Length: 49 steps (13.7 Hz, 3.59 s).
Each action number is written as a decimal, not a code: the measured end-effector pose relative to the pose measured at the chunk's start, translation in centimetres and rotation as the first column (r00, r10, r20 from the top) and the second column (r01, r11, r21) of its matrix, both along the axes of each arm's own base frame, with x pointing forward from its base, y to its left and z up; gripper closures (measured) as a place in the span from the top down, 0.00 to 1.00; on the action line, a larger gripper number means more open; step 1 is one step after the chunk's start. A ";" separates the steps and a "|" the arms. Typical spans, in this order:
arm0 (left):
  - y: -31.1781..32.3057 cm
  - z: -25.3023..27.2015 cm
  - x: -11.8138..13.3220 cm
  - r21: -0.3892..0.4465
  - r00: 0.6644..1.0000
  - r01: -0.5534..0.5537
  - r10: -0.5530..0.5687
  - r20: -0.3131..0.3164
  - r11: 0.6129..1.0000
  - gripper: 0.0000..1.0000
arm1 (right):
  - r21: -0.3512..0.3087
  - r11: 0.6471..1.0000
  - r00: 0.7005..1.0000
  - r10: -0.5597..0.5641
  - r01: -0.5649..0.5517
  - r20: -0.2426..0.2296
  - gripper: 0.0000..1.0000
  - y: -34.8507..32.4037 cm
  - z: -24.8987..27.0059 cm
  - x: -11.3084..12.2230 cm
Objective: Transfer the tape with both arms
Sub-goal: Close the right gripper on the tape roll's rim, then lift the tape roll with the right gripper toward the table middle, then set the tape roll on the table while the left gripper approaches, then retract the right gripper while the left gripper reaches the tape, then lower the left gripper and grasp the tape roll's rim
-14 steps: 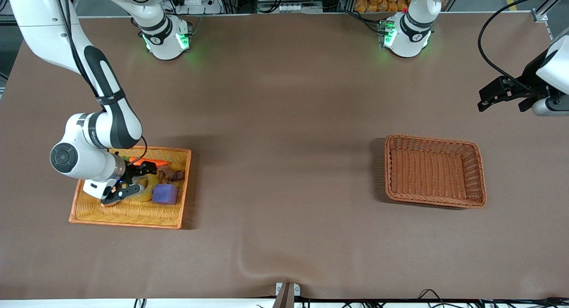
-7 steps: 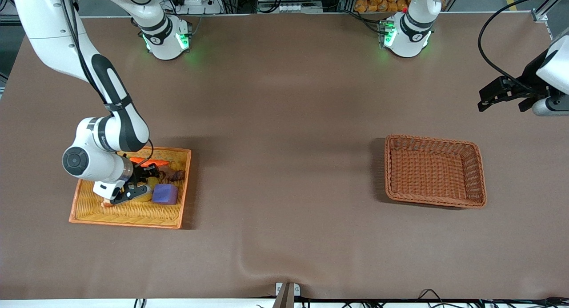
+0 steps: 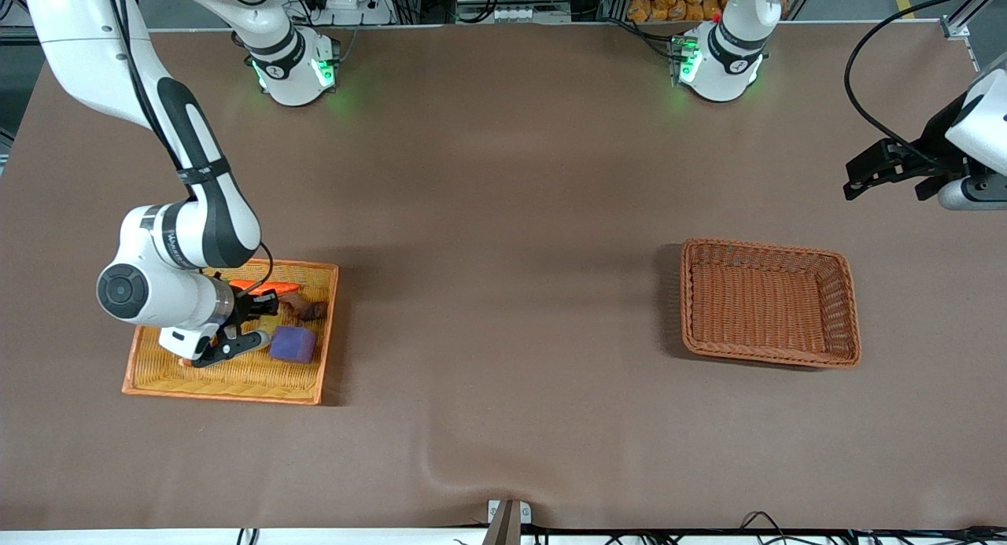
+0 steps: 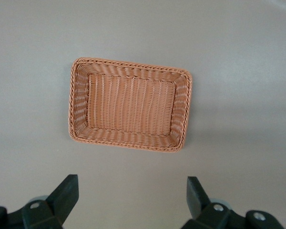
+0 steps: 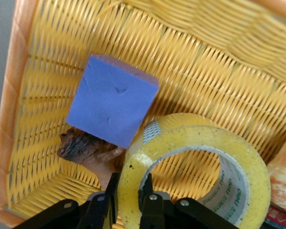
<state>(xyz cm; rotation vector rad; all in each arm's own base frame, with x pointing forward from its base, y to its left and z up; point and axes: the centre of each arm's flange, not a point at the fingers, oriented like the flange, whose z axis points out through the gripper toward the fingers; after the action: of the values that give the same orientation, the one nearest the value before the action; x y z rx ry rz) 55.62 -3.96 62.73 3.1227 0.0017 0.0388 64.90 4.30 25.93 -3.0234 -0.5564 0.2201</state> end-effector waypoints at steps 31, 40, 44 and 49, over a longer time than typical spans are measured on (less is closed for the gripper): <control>-5.7 -8.2 3.8 -0.034 0.991 0.087 -0.090 -0.094 0.996 1.00 | 0.148 0.854 0.840 -0.519 0.499 0.158 1.00 34.3 11.1 -2.0; -24.0 -17.7 3.2 -0.040 0.991 0.066 -0.070 -0.111 0.997 1.00 | 0.052 0.864 0.853 -0.503 0.501 0.138 1.00 5.8 27.7 -3.0; -31.7 -24.7 1.5 0.009 0.994 0.019 -0.018 -0.112 1.000 1.00 | 0.025 0.934 0.923 -0.356 0.356 0.147 1.00 -5.6 32.4 -6.5; -40.9 -31.3 -1.0 0.003 0.995 -0.077 0.077 -0.069 0.997 1.00 | -0.025 0.948 0.943 -0.311 0.316 0.116 1.00 -10.1 34.7 -10.2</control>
<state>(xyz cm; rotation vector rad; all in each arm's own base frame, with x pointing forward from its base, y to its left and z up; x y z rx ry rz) 54.60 -44.88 31.46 3.1215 0.1229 -0.0689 54.72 -5.76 60.67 -3.1211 -0.0683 0.0472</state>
